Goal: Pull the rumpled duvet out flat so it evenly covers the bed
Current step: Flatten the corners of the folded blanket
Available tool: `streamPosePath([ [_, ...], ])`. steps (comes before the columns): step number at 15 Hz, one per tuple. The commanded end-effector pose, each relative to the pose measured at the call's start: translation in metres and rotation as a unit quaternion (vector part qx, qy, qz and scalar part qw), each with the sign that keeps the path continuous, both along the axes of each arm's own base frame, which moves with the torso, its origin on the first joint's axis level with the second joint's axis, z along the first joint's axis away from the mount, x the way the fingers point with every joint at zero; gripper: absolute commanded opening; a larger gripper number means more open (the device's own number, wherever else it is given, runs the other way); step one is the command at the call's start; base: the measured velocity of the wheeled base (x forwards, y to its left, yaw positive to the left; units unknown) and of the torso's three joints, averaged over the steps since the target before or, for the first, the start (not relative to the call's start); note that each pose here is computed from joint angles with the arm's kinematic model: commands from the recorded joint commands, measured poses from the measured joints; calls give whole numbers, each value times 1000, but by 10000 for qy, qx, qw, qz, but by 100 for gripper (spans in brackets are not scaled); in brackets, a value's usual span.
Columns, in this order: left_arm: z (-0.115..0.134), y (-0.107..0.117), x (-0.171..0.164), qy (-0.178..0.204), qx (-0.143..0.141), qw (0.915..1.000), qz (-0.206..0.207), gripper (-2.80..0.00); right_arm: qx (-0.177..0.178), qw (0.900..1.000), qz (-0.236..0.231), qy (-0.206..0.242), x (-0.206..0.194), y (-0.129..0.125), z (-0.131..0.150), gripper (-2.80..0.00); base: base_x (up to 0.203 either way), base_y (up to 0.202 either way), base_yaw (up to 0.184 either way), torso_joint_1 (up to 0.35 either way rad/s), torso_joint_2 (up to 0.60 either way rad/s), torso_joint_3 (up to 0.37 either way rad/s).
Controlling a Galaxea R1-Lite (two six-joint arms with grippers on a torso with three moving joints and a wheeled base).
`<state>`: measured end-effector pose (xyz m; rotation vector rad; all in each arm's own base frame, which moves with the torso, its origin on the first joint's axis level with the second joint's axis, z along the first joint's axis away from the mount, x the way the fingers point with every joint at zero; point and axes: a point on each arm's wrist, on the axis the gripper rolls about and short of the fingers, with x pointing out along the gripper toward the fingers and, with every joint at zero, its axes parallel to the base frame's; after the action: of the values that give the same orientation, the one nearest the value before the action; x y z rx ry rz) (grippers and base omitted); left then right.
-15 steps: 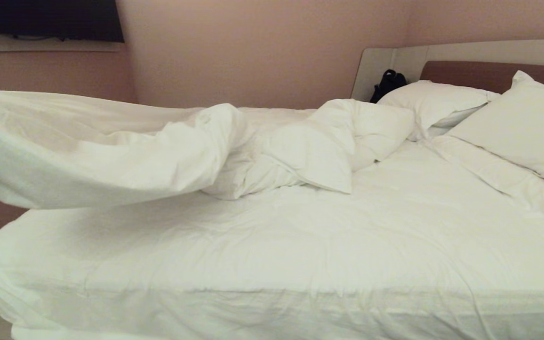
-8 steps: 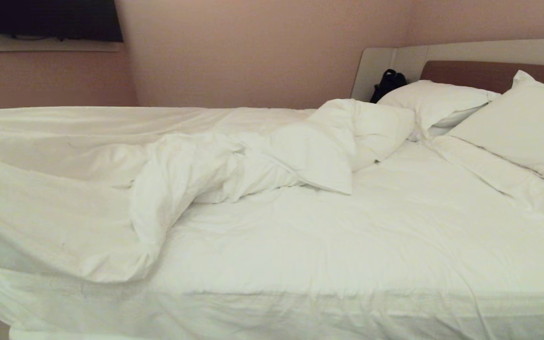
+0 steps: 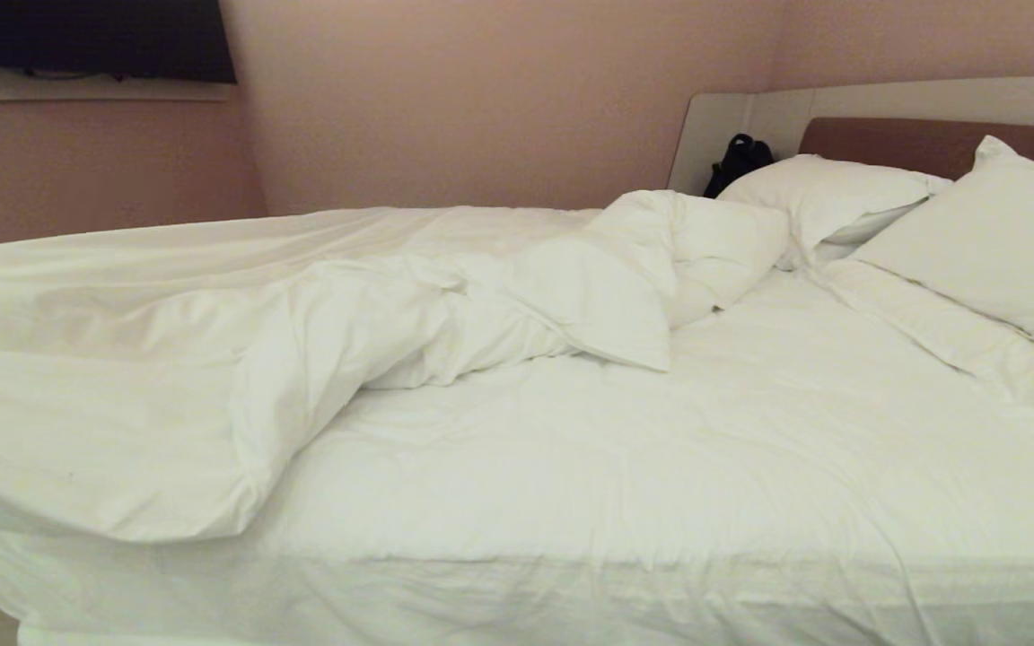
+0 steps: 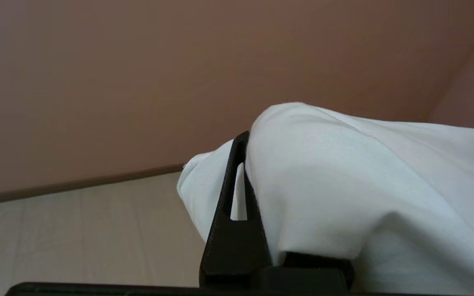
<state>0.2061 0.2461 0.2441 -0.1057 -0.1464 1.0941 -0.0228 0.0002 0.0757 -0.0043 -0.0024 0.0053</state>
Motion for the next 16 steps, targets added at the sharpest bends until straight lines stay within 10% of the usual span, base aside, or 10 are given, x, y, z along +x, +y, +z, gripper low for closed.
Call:
streamPosePath([
  [1,-18,24,4,149,-195,9995,192,-280,-2,10000,4,-4,0,0,0,-280,0,0,0,0,0,0],
  [12,-60,80,-3,354,-492,9954,741,-280,-2,10000,12,-4,0,0,0,-280,0,0,0,0,0,0],
  [13,-63,82,-2,381,-528,9951,745,0,-2,10000,4,-4,0,0,0,-280,0,0,0,0,0,0],
  [16,-76,88,-1,496,-685,9938,722,0,-2,10000,12,-4,0,0,0,-280,0,0,0,0,0,0],
])
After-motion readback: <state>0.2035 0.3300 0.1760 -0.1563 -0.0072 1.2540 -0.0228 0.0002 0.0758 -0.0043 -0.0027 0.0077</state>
